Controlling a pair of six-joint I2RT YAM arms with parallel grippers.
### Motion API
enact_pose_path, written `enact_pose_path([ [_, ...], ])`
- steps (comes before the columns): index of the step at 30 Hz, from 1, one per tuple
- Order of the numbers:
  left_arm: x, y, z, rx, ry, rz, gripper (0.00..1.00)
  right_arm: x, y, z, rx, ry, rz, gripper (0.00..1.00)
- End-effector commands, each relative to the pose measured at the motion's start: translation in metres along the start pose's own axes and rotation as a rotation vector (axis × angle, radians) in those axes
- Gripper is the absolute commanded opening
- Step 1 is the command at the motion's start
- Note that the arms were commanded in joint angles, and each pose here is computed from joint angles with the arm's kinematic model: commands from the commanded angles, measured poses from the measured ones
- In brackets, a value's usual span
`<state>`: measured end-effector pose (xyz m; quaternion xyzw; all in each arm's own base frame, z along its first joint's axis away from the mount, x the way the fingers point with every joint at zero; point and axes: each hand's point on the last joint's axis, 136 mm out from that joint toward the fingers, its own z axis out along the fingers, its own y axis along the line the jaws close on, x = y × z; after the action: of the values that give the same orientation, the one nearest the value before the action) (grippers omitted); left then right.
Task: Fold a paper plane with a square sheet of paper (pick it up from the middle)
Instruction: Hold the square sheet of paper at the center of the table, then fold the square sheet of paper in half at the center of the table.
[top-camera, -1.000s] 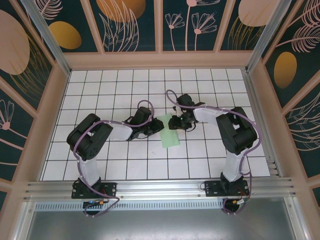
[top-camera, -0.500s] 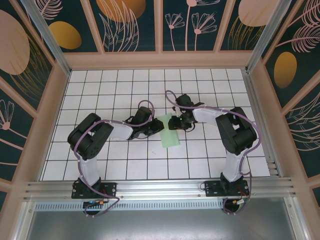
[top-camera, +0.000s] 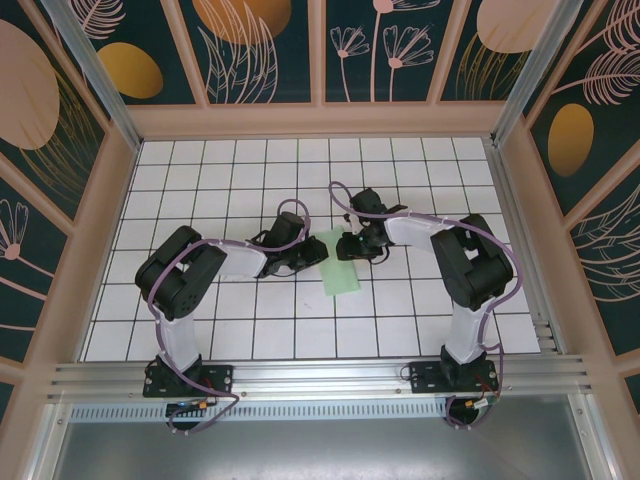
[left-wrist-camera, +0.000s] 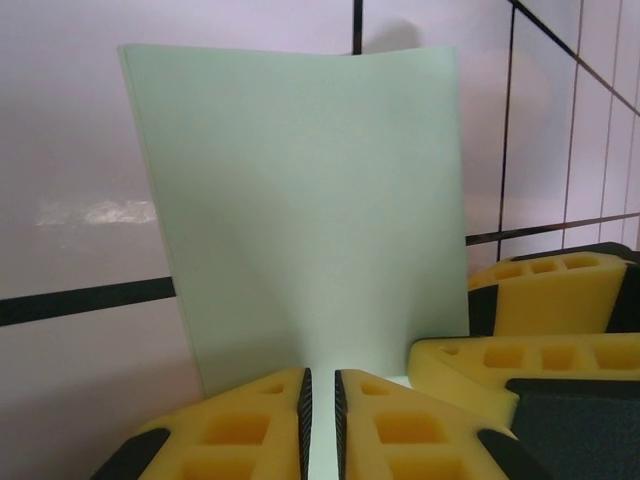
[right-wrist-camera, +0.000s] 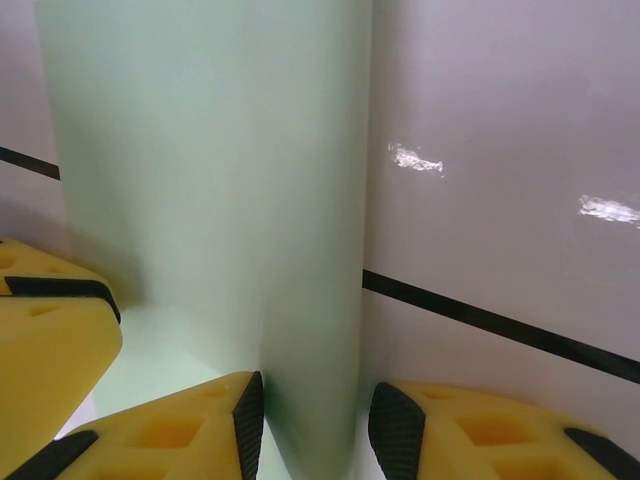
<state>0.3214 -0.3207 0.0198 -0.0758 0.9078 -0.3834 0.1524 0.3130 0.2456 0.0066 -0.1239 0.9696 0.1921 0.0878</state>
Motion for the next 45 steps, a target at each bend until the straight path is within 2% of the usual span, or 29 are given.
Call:
enact_pose_path([
  [1,0.005,0.012,0.005,-0.055,0.024,0.012,0.17,0.043,-0.039,0.059,0.130,0.122,-0.015,0.41],
  [9,0.013,0.042,0.005,-0.189,0.049,0.002,0.15,0.019,-0.018,0.041,0.069,0.054,0.006,0.42],
  [14,0.018,0.055,0.005,-0.239,0.057,-0.003,0.13,-0.013,0.011,-0.002,-0.043,-0.055,0.049,0.46],
  [16,0.019,0.057,0.005,-0.243,0.056,-0.005,0.13,-0.029,0.010,-0.028,-0.077,-0.121,0.077,0.48],
  [20,0.020,0.061,0.005,-0.251,0.056,-0.010,0.12,-0.037,0.027,-0.052,-0.152,-0.154,0.047,0.47],
  [27,0.020,0.064,0.007,-0.260,0.055,-0.015,0.12,-0.036,0.043,-0.046,-0.183,-0.136,0.017,0.27],
  [39,0.024,0.076,0.006,-0.303,0.059,-0.042,0.11,-0.019,0.040,-0.014,-0.207,-0.046,0.022,0.22],
  [45,0.028,0.088,0.002,-0.354,0.059,-0.052,0.10,-0.008,0.010,-0.004,-0.141,-0.031,0.071,0.19],
])
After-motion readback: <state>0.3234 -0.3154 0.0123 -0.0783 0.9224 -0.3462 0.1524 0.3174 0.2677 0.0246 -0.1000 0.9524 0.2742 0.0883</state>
